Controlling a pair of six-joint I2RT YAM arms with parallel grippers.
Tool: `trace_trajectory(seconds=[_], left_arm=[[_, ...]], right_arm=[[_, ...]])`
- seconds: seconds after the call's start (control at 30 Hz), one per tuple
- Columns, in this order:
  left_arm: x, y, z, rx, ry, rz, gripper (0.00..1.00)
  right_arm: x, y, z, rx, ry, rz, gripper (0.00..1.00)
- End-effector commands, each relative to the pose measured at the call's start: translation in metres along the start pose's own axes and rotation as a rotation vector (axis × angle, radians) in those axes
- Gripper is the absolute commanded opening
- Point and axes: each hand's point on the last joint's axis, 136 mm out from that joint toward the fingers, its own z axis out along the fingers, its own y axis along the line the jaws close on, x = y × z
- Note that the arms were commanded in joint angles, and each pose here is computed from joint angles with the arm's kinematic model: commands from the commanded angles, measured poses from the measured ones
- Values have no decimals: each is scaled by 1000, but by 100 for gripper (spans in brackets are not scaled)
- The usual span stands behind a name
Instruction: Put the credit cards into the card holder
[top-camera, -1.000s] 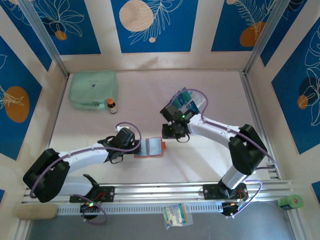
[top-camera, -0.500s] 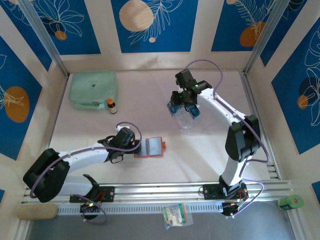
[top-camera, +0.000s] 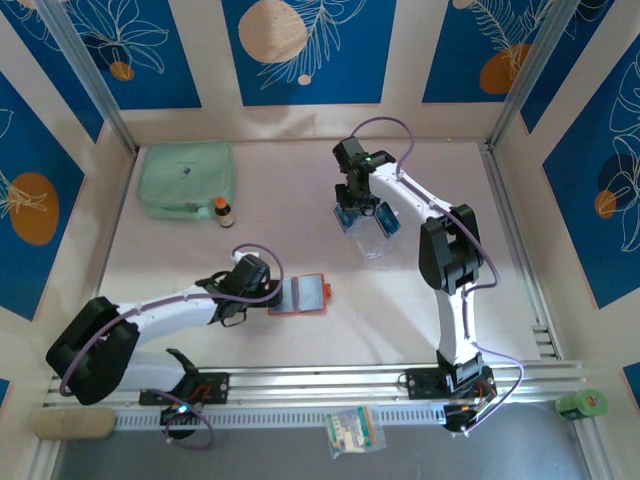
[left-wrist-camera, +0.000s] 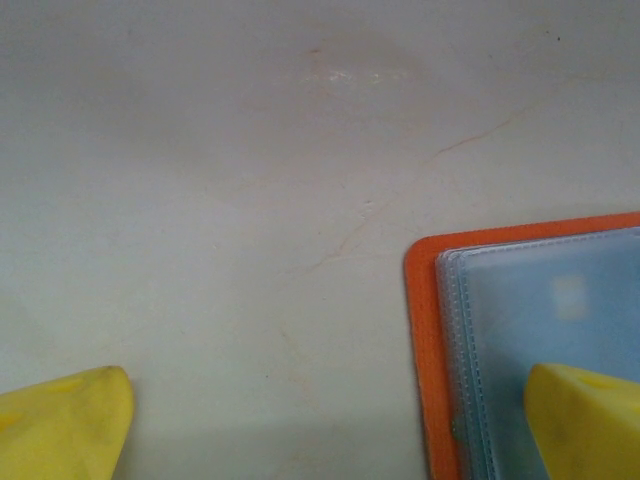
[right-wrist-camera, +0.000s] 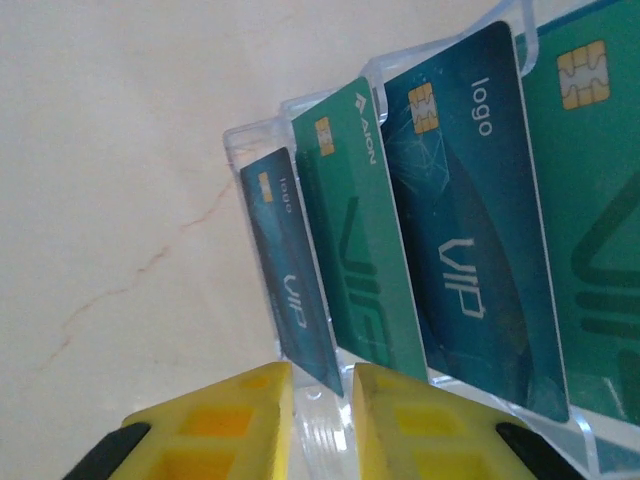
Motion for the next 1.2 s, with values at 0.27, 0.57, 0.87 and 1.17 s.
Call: trace_trajectory(seconds=[0.27, 0.57, 0.87, 1.17], left_arm=[[-4, 1, -4, 4, -8, -15, 100], [-4, 1, -4, 3, -9, -14, 100], [-5, 1, -5, 3, -12, -14, 100], [-4, 3, -5, -1, -11, -16, 100]], right_arm=[[-9, 6, 15, 130, 21, -127, 22], [-7, 3, 28, 159, 46, -141, 23], [-2, 6, 40, 149, 77, -146, 23], [-4, 13, 36, 107, 68, -137, 16]])
